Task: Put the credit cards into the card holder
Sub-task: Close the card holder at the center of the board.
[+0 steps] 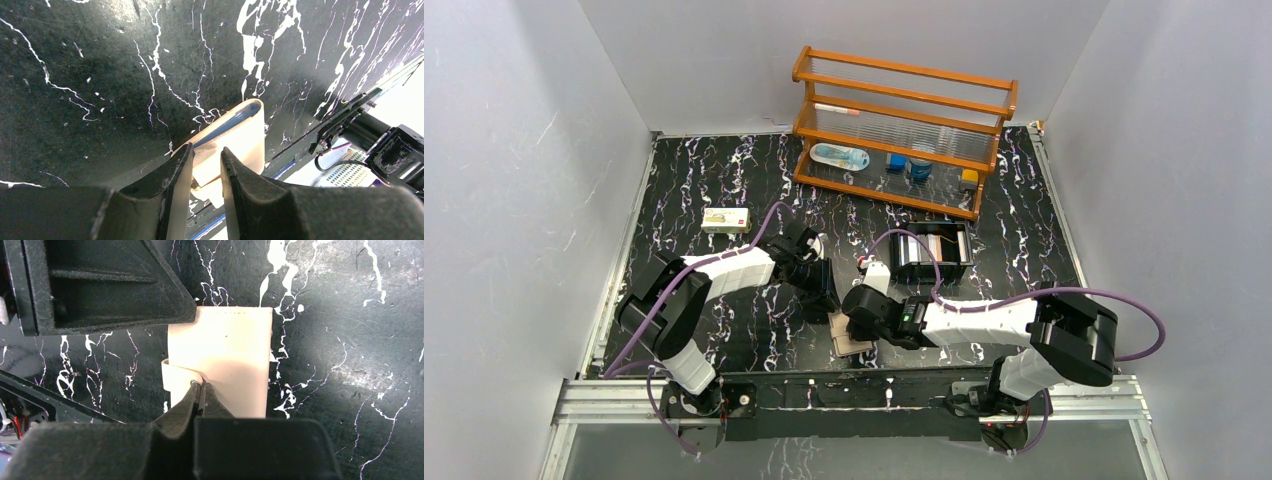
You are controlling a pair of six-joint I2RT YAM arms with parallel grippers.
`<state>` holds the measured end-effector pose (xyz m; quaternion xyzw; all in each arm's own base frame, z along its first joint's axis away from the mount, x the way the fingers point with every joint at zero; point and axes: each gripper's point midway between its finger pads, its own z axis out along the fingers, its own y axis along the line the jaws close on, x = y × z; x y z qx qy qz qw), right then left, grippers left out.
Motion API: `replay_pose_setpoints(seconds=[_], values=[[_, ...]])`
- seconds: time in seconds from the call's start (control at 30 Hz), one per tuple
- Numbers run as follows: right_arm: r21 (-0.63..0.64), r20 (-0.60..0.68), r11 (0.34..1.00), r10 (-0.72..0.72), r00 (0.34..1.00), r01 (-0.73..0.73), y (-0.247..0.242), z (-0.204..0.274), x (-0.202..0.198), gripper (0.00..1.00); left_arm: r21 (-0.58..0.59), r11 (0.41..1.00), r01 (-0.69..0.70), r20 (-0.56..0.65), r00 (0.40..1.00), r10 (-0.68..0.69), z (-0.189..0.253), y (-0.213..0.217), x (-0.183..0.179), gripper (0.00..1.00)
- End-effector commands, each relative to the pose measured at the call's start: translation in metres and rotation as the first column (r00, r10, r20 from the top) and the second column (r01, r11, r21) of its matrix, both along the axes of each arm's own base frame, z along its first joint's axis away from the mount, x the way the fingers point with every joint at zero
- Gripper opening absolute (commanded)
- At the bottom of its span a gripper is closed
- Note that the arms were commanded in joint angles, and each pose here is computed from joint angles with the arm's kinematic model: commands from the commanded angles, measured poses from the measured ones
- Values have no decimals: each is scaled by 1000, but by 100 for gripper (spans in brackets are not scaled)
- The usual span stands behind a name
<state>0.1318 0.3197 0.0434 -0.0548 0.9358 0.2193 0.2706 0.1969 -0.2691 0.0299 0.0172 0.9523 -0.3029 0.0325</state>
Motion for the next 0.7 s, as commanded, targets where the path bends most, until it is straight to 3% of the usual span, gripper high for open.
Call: replay_pose_setpoints(seconds=[0.0,0.67], values=[[-44,-1,999,-28,1000,28,-11,-14,4,0,31,1000,3,-11,1000,-2,1,9,-10,26],[-104,-80,994,-35,996,26,-24,-31,1,0,30,1000,11,1,1000,-11,5,10,-11,26]])
